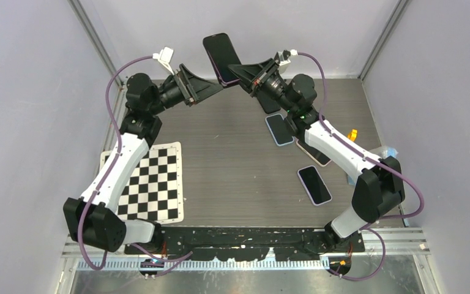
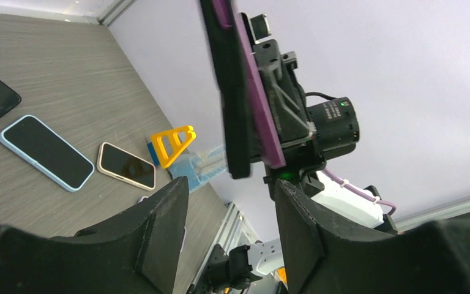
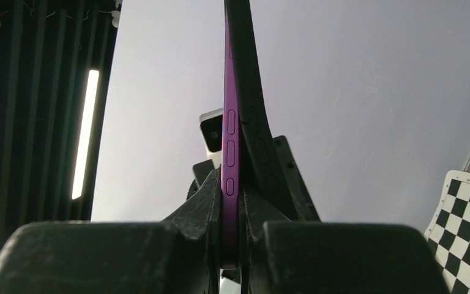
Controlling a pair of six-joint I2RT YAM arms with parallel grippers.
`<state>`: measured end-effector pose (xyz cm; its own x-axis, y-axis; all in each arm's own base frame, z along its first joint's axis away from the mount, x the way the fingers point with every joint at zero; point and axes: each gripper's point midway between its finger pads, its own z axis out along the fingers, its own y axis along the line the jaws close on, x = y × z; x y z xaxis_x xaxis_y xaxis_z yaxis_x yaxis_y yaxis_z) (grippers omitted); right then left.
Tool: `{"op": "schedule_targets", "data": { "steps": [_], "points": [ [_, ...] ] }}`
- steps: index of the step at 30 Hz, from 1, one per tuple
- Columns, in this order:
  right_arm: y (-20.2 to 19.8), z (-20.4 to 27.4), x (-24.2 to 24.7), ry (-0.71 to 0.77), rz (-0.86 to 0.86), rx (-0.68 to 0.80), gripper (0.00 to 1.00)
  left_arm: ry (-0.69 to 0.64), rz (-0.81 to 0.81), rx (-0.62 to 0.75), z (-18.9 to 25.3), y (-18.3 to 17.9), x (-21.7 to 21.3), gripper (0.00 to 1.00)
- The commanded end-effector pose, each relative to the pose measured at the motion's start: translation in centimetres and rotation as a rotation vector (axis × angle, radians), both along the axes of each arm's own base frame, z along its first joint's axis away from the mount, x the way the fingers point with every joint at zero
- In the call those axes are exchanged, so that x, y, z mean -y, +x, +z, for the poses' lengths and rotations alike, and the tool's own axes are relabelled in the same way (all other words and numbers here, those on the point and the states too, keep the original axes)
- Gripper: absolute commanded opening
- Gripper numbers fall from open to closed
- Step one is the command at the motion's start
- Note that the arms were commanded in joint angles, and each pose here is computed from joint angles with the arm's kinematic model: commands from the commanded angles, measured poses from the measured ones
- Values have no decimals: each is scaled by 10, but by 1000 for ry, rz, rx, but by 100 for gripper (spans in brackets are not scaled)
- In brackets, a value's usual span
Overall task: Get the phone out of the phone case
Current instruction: Remove the phone case from the phone.
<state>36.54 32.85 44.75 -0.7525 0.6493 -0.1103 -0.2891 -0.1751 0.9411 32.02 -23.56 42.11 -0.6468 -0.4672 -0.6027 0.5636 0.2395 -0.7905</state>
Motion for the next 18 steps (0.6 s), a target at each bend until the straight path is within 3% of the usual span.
{"op": "schedule_targets", "data": {
  "steps": [1, 7, 13, 16, 18],
  "points": [
    [-45, 90, 22, 157, 34, 188, 1, -36, -52, 64, 22, 0, 6, 55],
    [-45, 86, 19, 132, 42, 188, 1, -49, -40, 37, 20, 11, 7, 56],
    [-41, 78, 15, 113, 44, 179, 1, -52, -28, 10, 18, 18, 8, 69],
    [-39, 75, 13, 97, 44, 181, 1, -37, 7, -37, 11, 26, 6, 63],
    [-39, 71, 11, 85, 45, 179, 1, -28, 39, -73, 4, 33, 5, 55]
  ]
}}
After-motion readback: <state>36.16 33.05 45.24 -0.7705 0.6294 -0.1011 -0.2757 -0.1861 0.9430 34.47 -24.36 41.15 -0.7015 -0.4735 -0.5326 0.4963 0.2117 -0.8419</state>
